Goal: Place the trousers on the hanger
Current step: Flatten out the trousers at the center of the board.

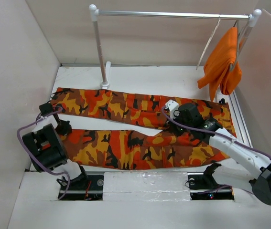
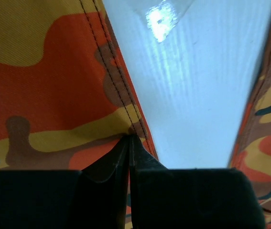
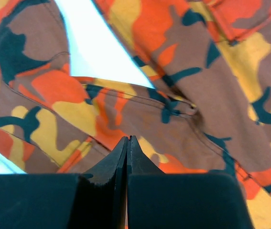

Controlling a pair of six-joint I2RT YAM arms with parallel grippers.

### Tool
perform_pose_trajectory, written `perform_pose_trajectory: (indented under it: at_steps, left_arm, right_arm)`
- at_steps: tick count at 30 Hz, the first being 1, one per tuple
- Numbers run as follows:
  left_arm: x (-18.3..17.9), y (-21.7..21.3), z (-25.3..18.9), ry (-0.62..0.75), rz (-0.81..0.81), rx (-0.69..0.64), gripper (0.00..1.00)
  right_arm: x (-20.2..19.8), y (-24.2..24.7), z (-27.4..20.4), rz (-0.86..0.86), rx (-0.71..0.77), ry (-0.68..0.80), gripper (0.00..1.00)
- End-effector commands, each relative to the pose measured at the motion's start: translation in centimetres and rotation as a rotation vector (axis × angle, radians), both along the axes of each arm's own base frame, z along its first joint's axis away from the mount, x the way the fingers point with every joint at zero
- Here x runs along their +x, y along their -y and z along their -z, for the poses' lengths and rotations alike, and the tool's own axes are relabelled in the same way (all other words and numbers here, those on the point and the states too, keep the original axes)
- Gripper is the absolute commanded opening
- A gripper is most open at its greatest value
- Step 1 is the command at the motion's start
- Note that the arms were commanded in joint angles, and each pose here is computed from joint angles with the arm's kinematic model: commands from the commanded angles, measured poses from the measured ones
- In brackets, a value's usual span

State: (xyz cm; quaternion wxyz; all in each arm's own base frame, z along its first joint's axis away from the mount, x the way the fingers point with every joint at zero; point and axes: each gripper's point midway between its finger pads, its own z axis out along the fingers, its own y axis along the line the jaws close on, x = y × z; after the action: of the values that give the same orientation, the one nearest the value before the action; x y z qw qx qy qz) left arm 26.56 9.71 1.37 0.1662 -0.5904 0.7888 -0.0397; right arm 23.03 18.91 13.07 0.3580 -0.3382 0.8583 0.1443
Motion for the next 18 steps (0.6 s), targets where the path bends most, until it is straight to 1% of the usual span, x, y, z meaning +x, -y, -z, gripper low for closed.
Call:
perform_pose_trajectory:
  at_steps: [1,2,3,4,5,6,7,9,10,12,15,16,17,18]
  left_arm:
    - [0.5,0.5,3.0,-0.066,-0.010,-0.026,0.00]
    - [0.9,0.6,3.4,-0.082,-0.011,-0.027,0.00]
    - [2.7,0.1,2.5,-0.049,0.001,0.000,0.00]
    - [3.6,0.2,2.2,-0.036,0.012,0.007,0.00]
    - [5.3,0.1,2.0,-0.027,0.025,0.013,0.00]
    - [5.3,0.1,2.0,-0.026,0.026,0.012,0.00]
    - [7.0,-0.1,1.0,0.004,0.035,0.022,0.00]
    - [8.2,-0.1,0.9,0.002,0.048,0.024,0.00]
    - [9.3,-0.2,0.0,0.017,0.059,0.033,0.00]
    - [10.0,-0.3,-0.4,0.026,0.094,0.033,0.01]
    - [11.2,0.7,-3.0,0.096,0.194,0.050,0.10]
    - [10.9,0.7,-3.5,0.107,0.210,0.064,0.19]
    - [11.1,0.9,-5.8,0.166,0.229,0.103,0.24]
    - [10.7,0.4,-7.0,0.187,0.235,0.154,0.31]
  right_arm:
    - [2.0,1.3,-2.3,0.042,0.028,0.089,0.00]
    - [2.2,1.8,-2.4,0.053,0.024,0.093,0.00]
    - [2.6,2.6,-2.8,0.069,0.024,0.105,0.00]
    - [2.7,3.1,-2.8,0.079,0.021,0.108,0.00]
    - [2.8,3.9,-2.7,0.093,0.011,0.102,0.00]
    - [2.9,3.9,-2.7,0.090,0.008,0.104,0.00]
    - [2.9,4.1,-2.8,0.094,0.014,0.100,0.00]
    - [2.9,4.7,-2.7,0.110,0.014,0.095,0.00]
    - [2.8,4.5,-2.7,0.104,0.024,0.093,0.00]
    - [2.7,4.3,-2.6,0.096,0.034,0.091,0.00]
    - [2.7,4.1,-2.1,0.088,0.038,0.078,0.00]
    - [2.6,3.9,-1.9,0.080,0.044,0.071,0.00]
    - [2.6,3.8,-1.8,0.076,0.048,0.069,0.00]
    - [2.5,3.7,-1.6,0.072,0.049,0.059,0.01]
